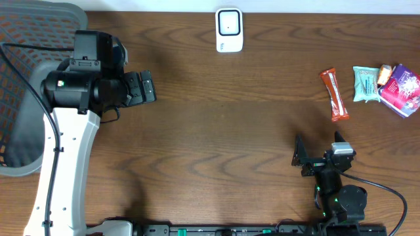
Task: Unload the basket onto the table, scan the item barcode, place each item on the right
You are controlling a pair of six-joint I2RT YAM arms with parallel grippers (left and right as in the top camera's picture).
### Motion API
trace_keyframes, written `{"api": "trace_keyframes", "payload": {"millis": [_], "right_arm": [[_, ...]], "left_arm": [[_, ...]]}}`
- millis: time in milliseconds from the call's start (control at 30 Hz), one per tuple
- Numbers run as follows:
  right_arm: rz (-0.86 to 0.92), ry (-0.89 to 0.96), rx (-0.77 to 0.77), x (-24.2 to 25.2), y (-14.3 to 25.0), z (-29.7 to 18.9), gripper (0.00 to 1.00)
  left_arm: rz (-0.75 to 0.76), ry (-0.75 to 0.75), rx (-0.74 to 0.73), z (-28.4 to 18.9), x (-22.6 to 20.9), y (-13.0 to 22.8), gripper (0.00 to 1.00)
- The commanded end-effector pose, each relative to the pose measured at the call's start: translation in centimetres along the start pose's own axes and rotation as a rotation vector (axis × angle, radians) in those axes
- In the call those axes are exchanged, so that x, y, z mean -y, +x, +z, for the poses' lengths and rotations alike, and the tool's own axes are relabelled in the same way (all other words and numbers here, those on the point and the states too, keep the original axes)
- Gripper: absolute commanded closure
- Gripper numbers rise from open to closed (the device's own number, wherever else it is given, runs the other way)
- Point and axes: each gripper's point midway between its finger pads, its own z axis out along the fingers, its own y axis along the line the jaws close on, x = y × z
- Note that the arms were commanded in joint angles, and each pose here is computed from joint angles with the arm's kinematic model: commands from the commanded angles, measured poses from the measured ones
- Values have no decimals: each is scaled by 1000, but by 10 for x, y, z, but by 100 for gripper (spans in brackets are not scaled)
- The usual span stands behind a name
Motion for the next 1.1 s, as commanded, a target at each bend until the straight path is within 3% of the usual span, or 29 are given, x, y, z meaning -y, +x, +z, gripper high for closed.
{"api": "trace_keyframes", "payload": {"millis": [0,300,667,867,1067], "right_arm": [[-15,25,1,5,0,0,1],[-15,25,1,5,0,0,1],[-15,25,1,5,0,0,1],[-15,25,1,5,0,0,1],[-15,25,1,5,0,0,1]], "left_arm": [[-1,-7,2,0,-2,-1,2],[44,-27,-8,-2,-6,2,2],[35,-48,-129,52,-34,87,2],[70,72,-31,81,-32,125,2],[111,184,158,82,-25,140,2]]}}
